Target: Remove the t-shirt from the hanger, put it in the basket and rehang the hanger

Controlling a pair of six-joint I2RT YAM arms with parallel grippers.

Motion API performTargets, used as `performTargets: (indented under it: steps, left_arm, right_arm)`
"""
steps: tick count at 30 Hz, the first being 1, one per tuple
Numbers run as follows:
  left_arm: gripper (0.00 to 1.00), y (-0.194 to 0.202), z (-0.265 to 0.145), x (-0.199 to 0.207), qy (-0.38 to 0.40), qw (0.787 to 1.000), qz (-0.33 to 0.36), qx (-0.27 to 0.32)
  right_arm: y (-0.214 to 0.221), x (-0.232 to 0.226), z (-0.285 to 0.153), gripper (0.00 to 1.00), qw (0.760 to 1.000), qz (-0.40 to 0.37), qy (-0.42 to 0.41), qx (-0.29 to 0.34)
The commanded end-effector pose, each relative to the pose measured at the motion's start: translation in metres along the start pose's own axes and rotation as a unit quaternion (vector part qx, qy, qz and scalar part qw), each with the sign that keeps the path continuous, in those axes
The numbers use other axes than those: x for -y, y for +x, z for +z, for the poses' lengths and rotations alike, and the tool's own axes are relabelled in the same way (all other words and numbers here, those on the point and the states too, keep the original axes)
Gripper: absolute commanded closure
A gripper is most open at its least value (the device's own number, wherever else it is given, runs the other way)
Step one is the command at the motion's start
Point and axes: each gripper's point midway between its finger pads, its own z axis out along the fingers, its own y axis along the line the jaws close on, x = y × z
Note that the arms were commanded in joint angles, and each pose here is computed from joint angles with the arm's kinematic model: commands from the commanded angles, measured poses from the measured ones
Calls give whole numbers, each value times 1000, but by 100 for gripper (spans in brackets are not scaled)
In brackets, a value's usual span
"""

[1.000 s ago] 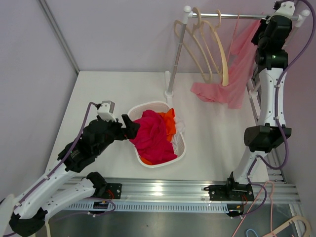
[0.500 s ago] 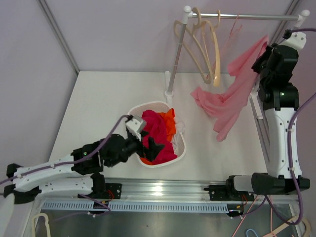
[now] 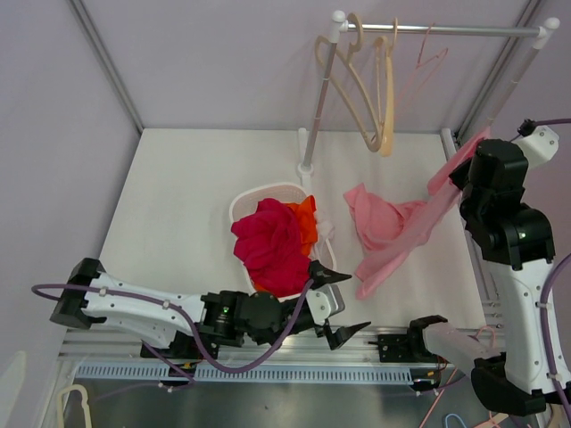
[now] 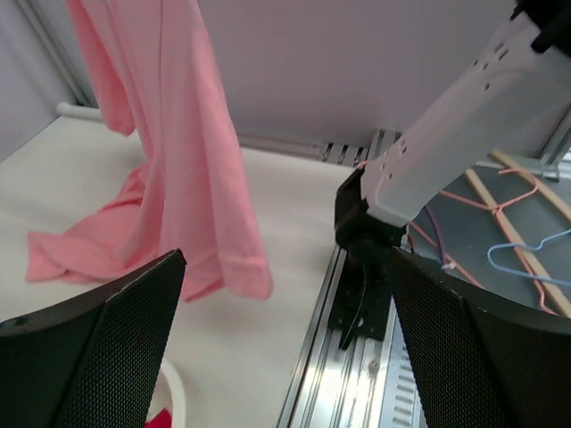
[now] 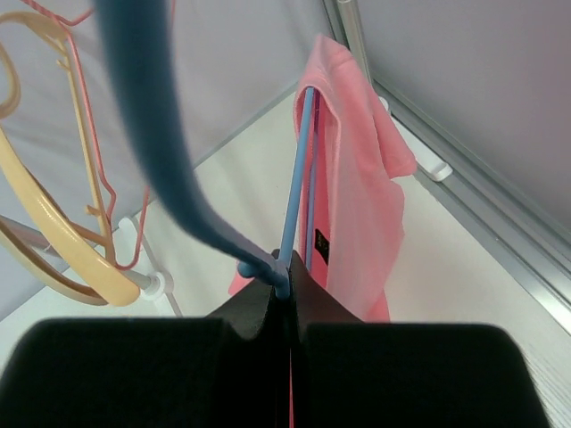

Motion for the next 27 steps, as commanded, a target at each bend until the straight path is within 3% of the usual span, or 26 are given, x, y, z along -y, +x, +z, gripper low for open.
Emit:
performTargets:
  steps: [1,7,14,17,19,24,27]
  left_arm:
    - [1,-71,8,15,29,992,-27,117]
    - [1,-57,44,24,11,996,13,91]
    - [4,-40,96,40,-7,999,12,53]
    - [35,-32,106,45,-5,999,16,38]
    - [98,-28,111,43,-18,999,15,30]
    - [100,-26,102,33,-35,999,2,41]
    - [99,-36,75,53,21,998,7,57]
  right_arm:
    - [-7,10,-17,100,999,35,3,9]
    - [-4,8,-37,100,998,43,-49,-4]
    - [-1,4,-45,100,996,45,-75,-14]
    - [0,5,-47,100,996,45,-76,-16]
    - [0,6,-48,100,996,41,-77,-16]
    - [1,6,-51,100,996,31,-84,-20]
    - [7,7,-43,100,997,8,-74,-26]
